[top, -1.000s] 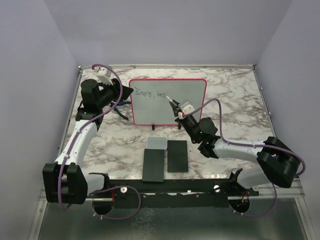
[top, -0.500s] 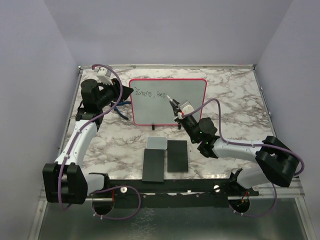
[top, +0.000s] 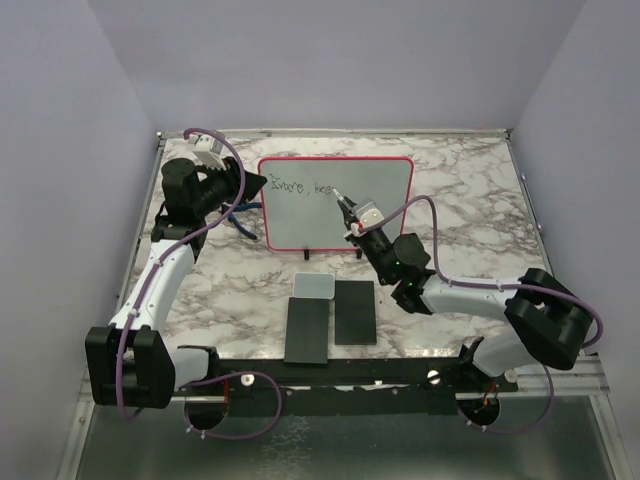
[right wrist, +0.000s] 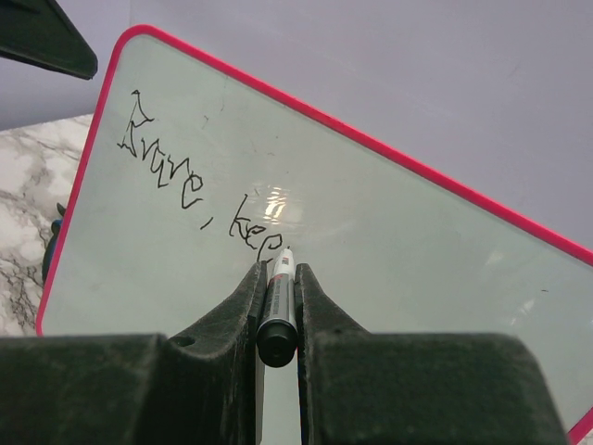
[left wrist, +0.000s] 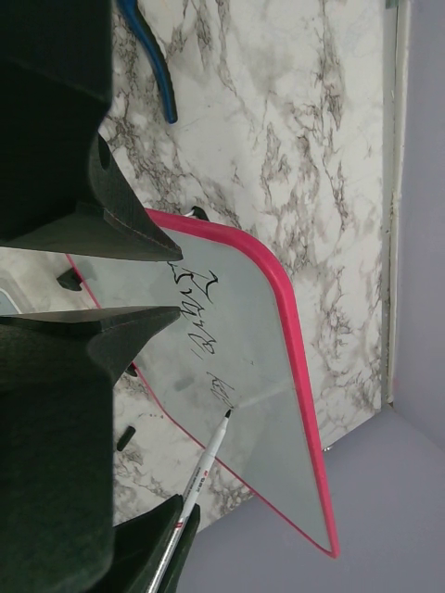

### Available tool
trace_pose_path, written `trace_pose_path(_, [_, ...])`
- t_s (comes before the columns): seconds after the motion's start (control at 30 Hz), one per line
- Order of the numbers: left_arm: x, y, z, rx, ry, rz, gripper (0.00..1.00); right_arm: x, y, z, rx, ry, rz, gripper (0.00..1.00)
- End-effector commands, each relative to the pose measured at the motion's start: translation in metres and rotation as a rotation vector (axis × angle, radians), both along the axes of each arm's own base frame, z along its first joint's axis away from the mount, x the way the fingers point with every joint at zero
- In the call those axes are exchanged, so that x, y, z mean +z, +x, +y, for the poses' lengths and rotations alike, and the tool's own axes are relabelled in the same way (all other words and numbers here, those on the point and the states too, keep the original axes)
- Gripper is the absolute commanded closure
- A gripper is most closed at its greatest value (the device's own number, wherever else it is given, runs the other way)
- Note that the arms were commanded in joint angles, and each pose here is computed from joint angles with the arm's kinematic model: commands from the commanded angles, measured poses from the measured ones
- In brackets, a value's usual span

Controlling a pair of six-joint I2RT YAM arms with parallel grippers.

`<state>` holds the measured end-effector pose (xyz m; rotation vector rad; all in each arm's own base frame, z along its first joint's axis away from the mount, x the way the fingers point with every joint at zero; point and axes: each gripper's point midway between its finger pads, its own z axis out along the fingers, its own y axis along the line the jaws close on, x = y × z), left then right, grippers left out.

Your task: Write a sentence on the whiteboard

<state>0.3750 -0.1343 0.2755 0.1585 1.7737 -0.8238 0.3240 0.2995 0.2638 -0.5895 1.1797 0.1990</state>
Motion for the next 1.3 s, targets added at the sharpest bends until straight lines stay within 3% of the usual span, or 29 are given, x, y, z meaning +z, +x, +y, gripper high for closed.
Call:
trace_pose_path(0.0, [0.001,-0.006,-0.001,-0.001,0.013,-0.01,0.73,0.009,0.006,-0.003,-0.039,0.024,-0.022,0.99])
trace_pose_path(1.27, [0.002,-0.006,-0.001,-0.002,0.012,-0.012,0.73,-0.026,-0.004,-0.011,-0.025,0.001,0.074,0.99])
